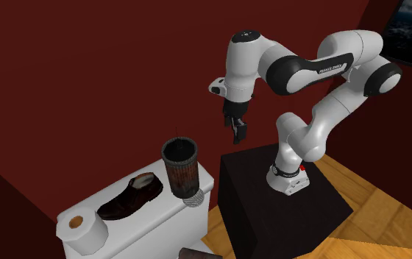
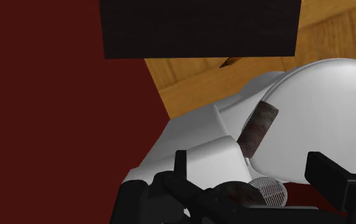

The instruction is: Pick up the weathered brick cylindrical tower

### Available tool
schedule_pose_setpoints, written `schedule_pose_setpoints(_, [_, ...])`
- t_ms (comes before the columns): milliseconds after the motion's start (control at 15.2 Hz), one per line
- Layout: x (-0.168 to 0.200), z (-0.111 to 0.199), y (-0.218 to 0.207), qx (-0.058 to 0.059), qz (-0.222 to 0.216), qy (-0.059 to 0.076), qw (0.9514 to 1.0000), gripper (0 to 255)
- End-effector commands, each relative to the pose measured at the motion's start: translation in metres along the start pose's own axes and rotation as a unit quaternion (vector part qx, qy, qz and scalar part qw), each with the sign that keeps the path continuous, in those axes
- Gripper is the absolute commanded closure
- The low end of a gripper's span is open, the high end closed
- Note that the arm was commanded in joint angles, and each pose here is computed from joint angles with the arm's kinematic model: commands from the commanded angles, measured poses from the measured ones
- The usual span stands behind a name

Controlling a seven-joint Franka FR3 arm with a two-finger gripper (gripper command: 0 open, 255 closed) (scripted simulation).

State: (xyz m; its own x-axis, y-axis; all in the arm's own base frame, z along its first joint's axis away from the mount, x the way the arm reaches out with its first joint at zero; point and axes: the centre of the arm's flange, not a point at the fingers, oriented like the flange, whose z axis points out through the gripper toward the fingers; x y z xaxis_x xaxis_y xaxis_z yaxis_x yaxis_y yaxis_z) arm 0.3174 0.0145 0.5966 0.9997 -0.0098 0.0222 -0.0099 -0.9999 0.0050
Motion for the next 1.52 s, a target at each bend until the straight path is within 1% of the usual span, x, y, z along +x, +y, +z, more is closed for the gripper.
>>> schedule_pose_setpoints(0, [0.000, 0.000, 0.000, 0.000, 0.000, 0.000, 1.0000, 0])
schedule_pose_setpoints(462, [0.074, -0.036, -0.017, 0.003, 0.008, 0.028, 0.9996, 0])
schedule_pose_setpoints(990, [0.157, -0.083, -0.034, 0.007, 0.017, 0.061, 0.9980, 0])
schedule_pose_setpoints(1056, [0.159, -0.084, -0.035, 0.007, 0.017, 0.061, 0.9979, 0])
schedule_pose_setpoints(1452, [0.158, -0.052, -0.035, 0.007, 0.017, 0.061, 0.9979, 0])
